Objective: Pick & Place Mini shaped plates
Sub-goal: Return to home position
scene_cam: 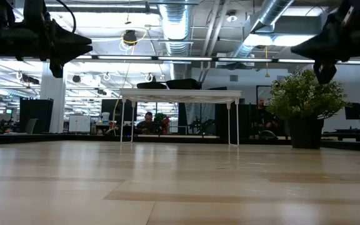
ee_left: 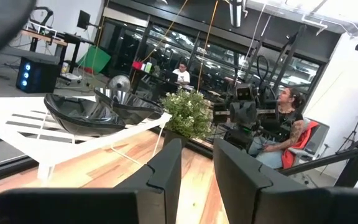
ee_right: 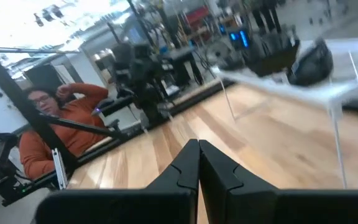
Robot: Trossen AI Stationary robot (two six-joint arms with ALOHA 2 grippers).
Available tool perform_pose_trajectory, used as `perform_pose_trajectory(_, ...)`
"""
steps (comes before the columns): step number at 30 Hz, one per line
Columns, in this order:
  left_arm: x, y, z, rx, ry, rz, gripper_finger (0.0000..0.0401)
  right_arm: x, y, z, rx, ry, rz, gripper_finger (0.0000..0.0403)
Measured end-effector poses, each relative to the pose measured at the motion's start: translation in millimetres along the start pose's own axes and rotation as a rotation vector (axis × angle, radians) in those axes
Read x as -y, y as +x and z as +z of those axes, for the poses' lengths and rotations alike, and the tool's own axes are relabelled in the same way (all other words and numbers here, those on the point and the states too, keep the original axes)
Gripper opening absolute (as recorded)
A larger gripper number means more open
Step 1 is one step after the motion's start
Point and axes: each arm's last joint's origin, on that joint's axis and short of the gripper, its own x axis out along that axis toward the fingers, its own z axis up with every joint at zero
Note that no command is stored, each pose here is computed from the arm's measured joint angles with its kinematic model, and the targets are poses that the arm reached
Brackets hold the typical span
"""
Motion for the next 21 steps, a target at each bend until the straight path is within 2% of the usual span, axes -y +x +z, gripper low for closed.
perform_pose_trajectory(6, 0.0, 0.0, 0.0, 0.000, 0.008, 0.000, 0.0095, -3.6, -4.7, 4.2, 0.048, -0.086, 0.043, 0.0000)
perform_pose_trajectory(21, -0.2, 0.1, -0.5, -0.005, 0.031, 0.001, 0.0095, -4.3, -4.8, 5.3, 0.059, -0.079, 0.050, 0.0000)
